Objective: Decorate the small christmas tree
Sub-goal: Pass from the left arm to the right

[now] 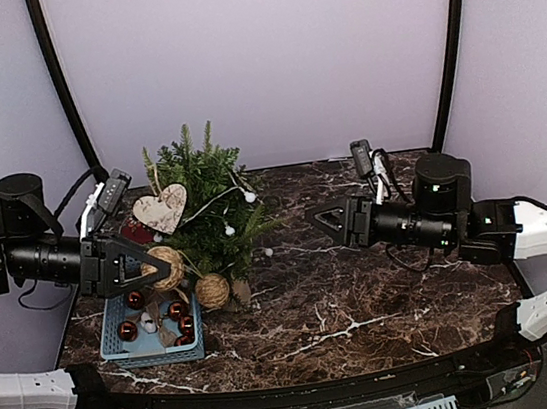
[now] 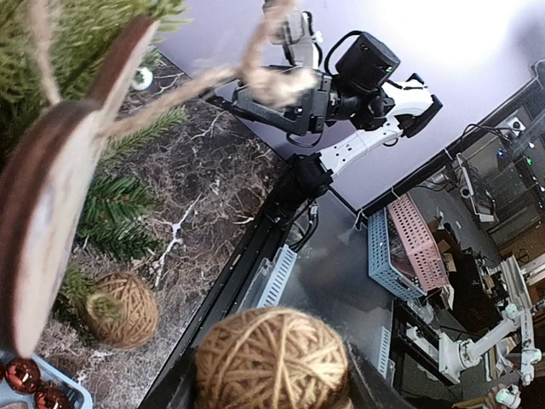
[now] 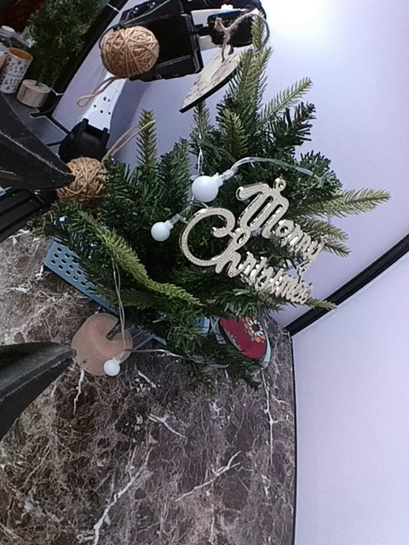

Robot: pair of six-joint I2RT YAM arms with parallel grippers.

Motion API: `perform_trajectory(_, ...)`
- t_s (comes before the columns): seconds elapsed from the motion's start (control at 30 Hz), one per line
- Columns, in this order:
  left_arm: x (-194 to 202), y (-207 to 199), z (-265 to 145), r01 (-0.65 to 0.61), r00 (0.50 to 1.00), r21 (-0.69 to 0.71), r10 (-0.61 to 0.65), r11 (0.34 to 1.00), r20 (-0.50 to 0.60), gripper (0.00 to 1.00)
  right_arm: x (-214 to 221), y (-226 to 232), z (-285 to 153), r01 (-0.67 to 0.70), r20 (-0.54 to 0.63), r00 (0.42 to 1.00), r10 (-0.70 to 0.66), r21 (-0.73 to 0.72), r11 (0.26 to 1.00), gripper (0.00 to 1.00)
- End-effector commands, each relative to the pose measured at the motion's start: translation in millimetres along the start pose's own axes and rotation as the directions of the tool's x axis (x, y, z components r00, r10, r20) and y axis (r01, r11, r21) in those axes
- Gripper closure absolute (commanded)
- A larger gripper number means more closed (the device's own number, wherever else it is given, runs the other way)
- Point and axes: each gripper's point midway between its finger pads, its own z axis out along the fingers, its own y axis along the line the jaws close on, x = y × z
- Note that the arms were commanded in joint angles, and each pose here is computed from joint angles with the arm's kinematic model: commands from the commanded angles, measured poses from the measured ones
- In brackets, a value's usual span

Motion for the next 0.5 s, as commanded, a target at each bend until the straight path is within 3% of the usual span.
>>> perform_trajectory(0.0, -13.4, -21.8, -2.6, -0.048, 0.998, 0.033, 0.046, 0.998, 0.032, 0.78, -23.2, 20.0, -10.2, 0.025, 0.06, 0.998, -0.021, -0.051, 0.998, 0.37)
perform_trajectory(0.27, -18.3, -66.5, 28.6, -0.169, 0.985, 0.045, 0.17, 0.985, -0.035, 0.78, -24.4, 24.6, -21.0, 0.038, 0.06, 0.998, -0.034, -0.075, 0.996, 0.37)
perform_trajectory(0.47, -30.8, -83.9, 71.7, -0.167, 0.983, -0.013, 0.166, 0.986, -0.078, 0.78, -23.8, 58.7, -34.3, 0.124, 0.015, 0.992, -0.124, -0.227, 0.966, 0.37)
